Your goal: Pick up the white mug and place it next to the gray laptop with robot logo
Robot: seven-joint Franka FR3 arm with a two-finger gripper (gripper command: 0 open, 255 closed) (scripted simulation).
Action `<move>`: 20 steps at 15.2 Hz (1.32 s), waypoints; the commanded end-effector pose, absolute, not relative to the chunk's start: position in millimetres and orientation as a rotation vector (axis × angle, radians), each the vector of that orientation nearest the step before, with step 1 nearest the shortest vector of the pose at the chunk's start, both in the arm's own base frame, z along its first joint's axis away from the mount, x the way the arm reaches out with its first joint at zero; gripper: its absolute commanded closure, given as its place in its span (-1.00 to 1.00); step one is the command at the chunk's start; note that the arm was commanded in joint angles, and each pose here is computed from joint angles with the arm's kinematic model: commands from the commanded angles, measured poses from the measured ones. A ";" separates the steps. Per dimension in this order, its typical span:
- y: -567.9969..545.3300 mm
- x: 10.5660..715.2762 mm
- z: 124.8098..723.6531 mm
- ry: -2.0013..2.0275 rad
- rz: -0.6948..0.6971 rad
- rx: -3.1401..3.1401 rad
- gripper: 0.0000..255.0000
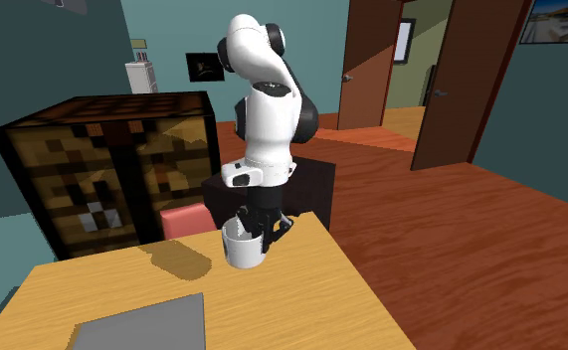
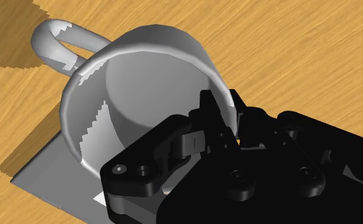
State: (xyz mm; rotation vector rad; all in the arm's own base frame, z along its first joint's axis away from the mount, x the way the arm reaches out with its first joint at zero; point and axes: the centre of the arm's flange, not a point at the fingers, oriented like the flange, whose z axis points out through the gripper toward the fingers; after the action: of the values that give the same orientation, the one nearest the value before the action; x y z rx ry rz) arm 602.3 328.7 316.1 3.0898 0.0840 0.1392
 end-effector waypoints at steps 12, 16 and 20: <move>328.6 602.7 248.1 0.085 0.140 3.090 1.00; 328.6 602.7 227.0 0.085 0.140 3.090 1.00; 328.6 602.7 205.9 0.085 0.140 3.090 1.00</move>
State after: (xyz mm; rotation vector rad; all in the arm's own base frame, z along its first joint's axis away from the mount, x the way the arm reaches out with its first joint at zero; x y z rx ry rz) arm 602.7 329.2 211.8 3.0898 0.0845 0.1393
